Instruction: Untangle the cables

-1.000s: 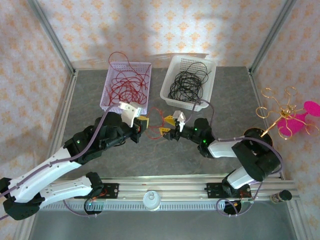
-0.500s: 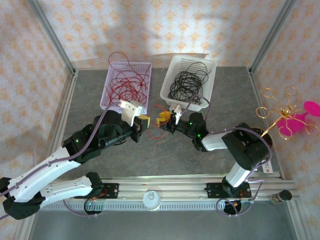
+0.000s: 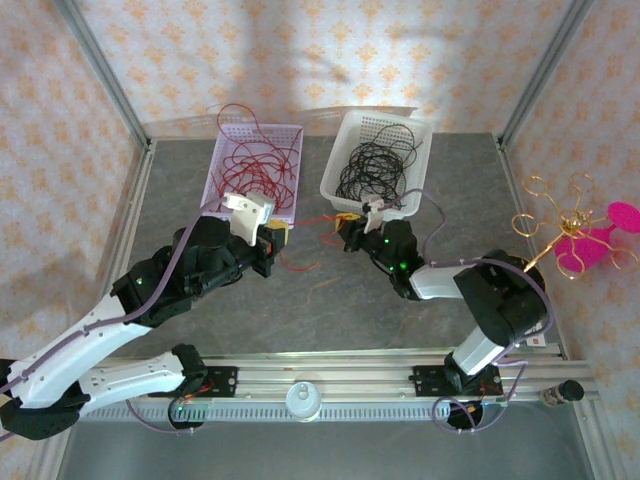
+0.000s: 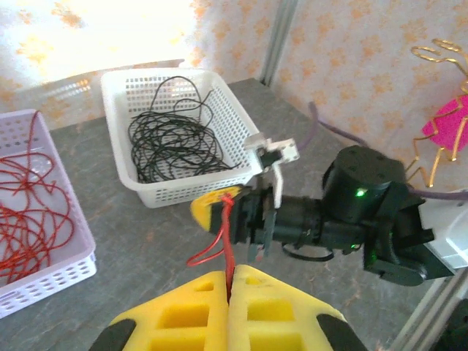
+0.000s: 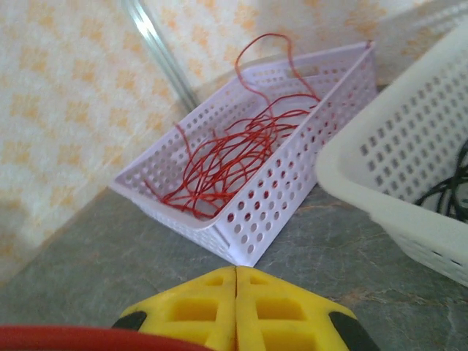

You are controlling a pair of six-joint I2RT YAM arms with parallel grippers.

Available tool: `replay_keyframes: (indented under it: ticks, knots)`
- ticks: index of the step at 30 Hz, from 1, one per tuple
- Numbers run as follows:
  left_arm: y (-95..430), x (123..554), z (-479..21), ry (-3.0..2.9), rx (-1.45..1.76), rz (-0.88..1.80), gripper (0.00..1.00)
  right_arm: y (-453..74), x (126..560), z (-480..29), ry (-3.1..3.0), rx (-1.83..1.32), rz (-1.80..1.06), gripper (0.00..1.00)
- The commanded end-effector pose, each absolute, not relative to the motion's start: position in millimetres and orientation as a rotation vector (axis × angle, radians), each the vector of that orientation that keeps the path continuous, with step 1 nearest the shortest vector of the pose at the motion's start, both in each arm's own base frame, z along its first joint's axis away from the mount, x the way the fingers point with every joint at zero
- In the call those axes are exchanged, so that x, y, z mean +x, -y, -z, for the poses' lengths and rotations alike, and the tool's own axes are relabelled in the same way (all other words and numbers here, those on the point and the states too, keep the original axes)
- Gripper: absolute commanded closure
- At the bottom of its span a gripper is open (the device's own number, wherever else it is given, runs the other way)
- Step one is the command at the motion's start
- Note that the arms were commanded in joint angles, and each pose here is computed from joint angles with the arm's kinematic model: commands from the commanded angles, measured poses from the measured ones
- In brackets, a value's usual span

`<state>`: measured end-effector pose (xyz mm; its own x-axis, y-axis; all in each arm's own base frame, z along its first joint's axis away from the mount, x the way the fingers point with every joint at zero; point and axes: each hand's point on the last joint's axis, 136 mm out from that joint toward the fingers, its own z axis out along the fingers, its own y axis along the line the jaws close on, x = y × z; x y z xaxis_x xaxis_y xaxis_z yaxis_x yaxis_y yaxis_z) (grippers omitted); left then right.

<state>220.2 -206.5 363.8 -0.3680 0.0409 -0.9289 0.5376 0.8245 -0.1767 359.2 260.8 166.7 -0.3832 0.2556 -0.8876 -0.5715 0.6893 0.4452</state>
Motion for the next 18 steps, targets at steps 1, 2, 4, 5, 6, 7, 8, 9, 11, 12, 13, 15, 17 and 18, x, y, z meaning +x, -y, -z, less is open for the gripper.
replay_keyframes:
  ticks: [1,2,4,5,6,7,8,9,11,12,13,15,17,18]
  knots:
    - [180,217,-415,-1.769,0.359,0.512,1.0,-211,375,-131,-1.905,0.058,-0.787,1.0]
    - [177,217,-418,-1.764,0.351,0.498,1.0,-205,375,-129,-1.914,0.078,-0.77,1.0]
    - [169,217,-425,-1.749,0.329,0.474,1.0,-193,374,-123,-1.931,0.103,-0.708,1.0]
    - [167,217,-429,-1.742,0.322,0.468,1.0,-187,375,-120,-1.938,0.121,-0.671,1.0]
    - [164,216,-433,-1.735,0.316,0.461,1.0,-180,375,-117,-1.946,0.144,-0.632,1.0]
    - [162,217,-435,-1.731,0.311,0.451,1.0,-172,375,-113,-1.956,0.174,-0.596,0.99]
    - [160,216,-439,-1.725,0.305,0.45,1.0,-165,374,-111,-1.96,0.198,-0.574,0.99]
    - [158,216,-441,-1.721,0.302,0.445,1.0,-158,374,-109,-1.961,0.225,-0.564,0.99]
    - [157,216,-443,-1.716,0.293,0.44,1.0,-150,371,-107,-1.956,0.258,-0.575,1.0]
    - [158,217,-441,-1.717,0.294,0.441,1.0,-154,369,-111,-1.948,0.225,-0.597,1.0]
    - [160,219,-436,-1.727,0.292,0.441,1.0,-160,368,-115,-1.944,0.181,-0.62,1.0]
    - [173,223,-417,-1.76,0.325,0.459,1.0,-170,367,-122,-1.948,0.1,-0.648,1.0]
    - [191,227,-392,-1.802,0.374,0.478,0.88,-179,364,-133,-1.933,0.016,-0.668,1.0]
    - [199,231,-380,-1.82,0.388,0.484,0.81,-182,361,-139,-1.923,-0.021,-0.673,1.0]
